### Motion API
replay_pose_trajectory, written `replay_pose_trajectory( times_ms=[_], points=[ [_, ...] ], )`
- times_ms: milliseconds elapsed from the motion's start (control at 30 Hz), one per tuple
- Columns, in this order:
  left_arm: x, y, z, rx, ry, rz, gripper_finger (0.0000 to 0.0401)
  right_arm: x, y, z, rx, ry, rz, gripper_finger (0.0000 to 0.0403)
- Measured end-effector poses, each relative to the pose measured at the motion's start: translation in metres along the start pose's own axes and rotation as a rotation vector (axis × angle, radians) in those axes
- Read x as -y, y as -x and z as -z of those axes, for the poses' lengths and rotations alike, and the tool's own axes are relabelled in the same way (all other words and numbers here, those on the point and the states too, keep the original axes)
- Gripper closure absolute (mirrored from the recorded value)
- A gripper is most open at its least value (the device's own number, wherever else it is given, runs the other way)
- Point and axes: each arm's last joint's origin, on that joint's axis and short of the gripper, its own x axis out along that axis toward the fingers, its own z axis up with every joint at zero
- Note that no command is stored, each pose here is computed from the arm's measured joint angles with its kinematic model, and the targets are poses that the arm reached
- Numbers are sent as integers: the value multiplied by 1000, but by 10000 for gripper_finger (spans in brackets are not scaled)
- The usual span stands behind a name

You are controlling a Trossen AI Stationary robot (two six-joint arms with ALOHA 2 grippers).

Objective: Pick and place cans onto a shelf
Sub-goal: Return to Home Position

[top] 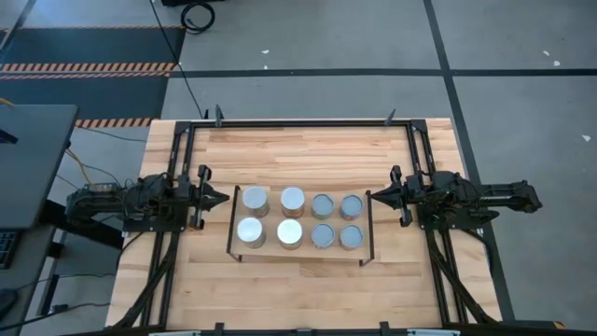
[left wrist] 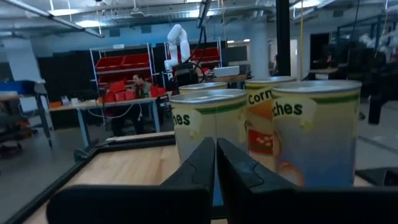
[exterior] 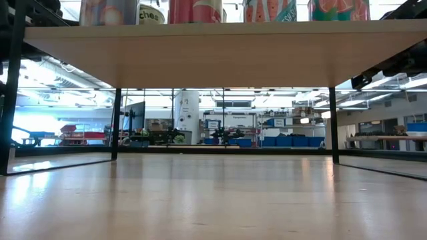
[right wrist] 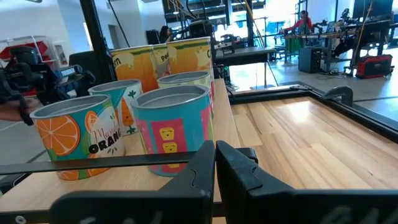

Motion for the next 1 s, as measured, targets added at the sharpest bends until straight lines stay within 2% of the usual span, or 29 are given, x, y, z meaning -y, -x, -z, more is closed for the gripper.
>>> replay_pose_trajectory(
  times_ms=[1000],
  points=[
    [0, 0, 0, 2, -19, 1, 376, 0, 0, 0, 0, 0, 0, 381]
  ],
)
